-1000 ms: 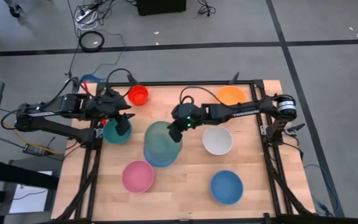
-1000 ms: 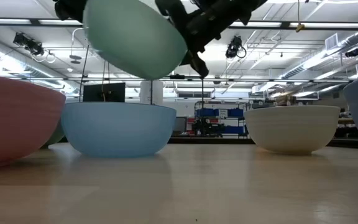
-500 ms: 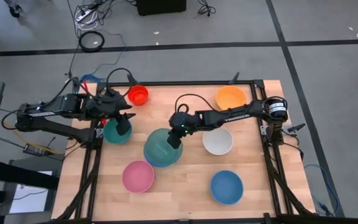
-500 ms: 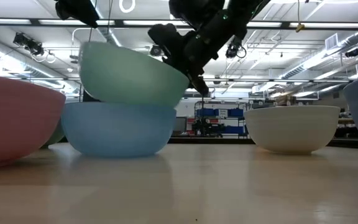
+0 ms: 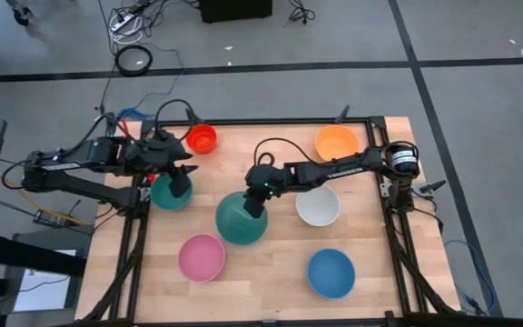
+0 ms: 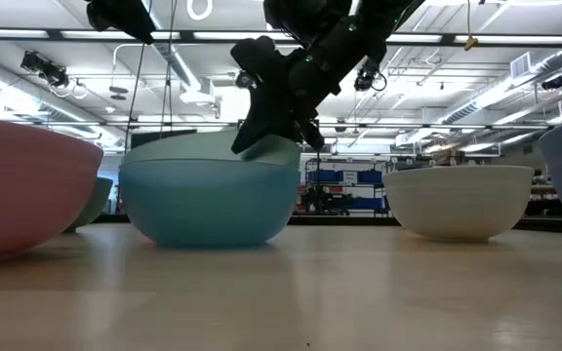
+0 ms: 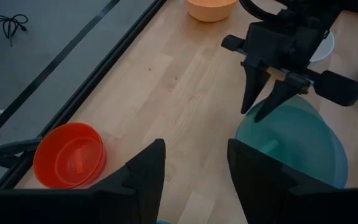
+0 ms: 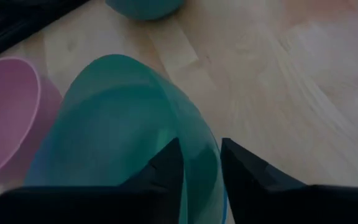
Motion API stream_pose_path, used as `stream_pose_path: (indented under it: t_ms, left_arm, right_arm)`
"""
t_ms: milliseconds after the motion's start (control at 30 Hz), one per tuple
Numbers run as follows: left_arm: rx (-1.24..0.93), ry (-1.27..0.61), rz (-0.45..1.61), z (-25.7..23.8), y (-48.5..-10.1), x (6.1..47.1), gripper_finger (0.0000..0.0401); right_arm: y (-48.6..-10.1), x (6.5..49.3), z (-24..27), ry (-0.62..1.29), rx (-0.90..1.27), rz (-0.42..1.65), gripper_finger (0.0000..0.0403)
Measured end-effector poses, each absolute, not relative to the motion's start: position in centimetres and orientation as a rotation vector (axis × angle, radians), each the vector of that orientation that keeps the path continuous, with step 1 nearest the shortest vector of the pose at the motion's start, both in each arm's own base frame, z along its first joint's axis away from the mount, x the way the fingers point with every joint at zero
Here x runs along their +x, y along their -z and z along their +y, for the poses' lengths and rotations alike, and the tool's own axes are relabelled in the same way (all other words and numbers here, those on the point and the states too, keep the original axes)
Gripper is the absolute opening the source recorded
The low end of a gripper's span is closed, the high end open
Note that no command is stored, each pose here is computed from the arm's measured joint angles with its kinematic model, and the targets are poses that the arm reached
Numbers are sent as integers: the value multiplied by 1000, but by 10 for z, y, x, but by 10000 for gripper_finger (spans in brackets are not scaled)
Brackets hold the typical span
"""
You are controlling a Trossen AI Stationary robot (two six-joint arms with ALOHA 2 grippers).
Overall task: Nest bowls inside each other
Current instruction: Stack the light green bowl on top of the light blue bowl
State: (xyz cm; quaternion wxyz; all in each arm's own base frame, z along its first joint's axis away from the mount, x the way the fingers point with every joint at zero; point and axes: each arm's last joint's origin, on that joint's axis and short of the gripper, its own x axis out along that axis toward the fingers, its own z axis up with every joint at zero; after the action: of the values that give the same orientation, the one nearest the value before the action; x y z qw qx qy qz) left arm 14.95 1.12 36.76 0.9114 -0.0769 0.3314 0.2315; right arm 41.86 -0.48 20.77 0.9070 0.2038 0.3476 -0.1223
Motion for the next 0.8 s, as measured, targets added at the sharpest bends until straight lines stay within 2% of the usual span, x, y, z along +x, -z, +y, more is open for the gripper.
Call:
stream_pose_path:
  t_ms: [300,800]
  left_arm:
    - [-159,-477,683,11,-368,150,182]
    - [-159,-477,683,11,-368,150,182]
  right_arm:
    - [-203,414,-4,264,411,779,134]
    - [-236,411,-11,278,343,630,121]
